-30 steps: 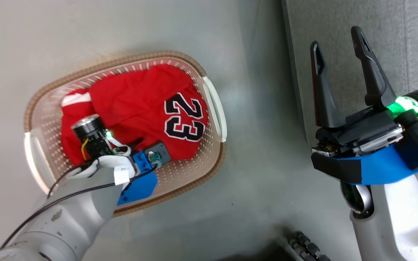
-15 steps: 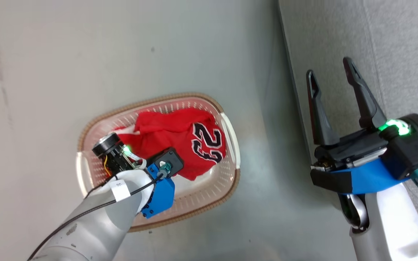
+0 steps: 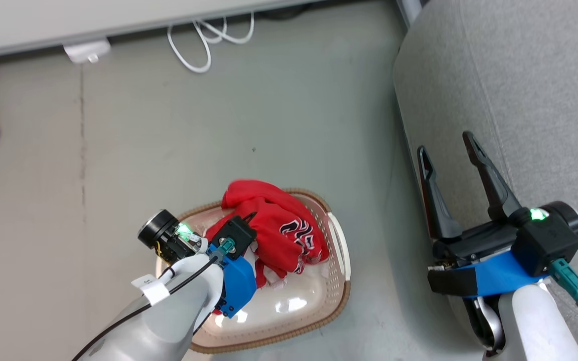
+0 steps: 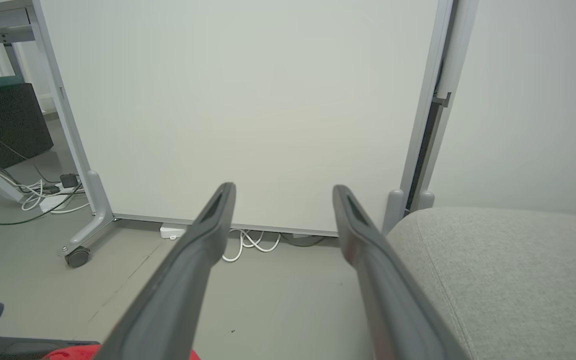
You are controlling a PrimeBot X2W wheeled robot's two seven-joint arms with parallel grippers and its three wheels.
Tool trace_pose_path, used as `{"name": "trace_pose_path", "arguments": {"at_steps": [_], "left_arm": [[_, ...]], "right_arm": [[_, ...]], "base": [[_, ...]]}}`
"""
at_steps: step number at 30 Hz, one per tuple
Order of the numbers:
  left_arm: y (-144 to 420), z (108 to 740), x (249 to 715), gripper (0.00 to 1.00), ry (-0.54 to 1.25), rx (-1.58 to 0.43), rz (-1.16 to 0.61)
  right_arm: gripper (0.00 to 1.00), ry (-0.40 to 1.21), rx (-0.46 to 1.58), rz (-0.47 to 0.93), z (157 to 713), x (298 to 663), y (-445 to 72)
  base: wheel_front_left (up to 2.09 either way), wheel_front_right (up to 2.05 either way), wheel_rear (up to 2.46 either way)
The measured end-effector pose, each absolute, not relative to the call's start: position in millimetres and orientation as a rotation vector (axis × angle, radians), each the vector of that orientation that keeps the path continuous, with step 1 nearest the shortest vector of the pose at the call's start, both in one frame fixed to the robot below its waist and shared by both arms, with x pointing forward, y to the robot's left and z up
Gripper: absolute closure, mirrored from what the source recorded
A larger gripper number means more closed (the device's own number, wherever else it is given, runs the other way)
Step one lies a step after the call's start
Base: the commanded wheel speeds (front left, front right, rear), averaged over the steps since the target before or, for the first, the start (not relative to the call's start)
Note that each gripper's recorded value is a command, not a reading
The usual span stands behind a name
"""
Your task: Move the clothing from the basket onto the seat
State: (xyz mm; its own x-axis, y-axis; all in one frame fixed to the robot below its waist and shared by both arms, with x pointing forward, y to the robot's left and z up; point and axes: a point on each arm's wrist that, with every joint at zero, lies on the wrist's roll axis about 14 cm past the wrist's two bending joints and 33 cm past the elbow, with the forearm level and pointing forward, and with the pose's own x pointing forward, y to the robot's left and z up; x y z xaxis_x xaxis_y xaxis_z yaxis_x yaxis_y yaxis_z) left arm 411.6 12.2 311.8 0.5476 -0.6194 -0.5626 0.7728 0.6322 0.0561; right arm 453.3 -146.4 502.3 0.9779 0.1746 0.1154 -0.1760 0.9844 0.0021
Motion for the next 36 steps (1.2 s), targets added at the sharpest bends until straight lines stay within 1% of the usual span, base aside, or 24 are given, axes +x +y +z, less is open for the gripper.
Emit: {"name": "trace_pose_path", "arguments": {"at_steps": [16, 25, 28, 36], "left_arm": [[8.6, 421.8, 423.5, 1.00, 0.230, 0.214, -0.756], [12.2, 477.8, 432.2, 1.00, 0.073, 0.164, -0.713], [12.8, 505.6, 435.6, 1.00, -0.003, 0.142, -0.694], [7.9, 560.6, 433.9, 1.00, -0.150, 0.116, -0.689]], "right_arm": [[0.00, -0.181, 0.029, 0.189, 536.1, 415.3, -139.9], [0.00, -0.197, 0.038, 0.196, 543.3, 402.1, -137.1], [0.00, -0.204, 0.039, 0.199, 546.3, 396.2, -136.1], [0.00, -0.220, 0.045, 0.199, 552.8, 381.2, -136.0]], "base": [[0.00, 0.00, 0.00], [0.00, 0.00, 0.00], [0.00, 0.00, 0.00], [0.00, 0.00, 0.00]]}}
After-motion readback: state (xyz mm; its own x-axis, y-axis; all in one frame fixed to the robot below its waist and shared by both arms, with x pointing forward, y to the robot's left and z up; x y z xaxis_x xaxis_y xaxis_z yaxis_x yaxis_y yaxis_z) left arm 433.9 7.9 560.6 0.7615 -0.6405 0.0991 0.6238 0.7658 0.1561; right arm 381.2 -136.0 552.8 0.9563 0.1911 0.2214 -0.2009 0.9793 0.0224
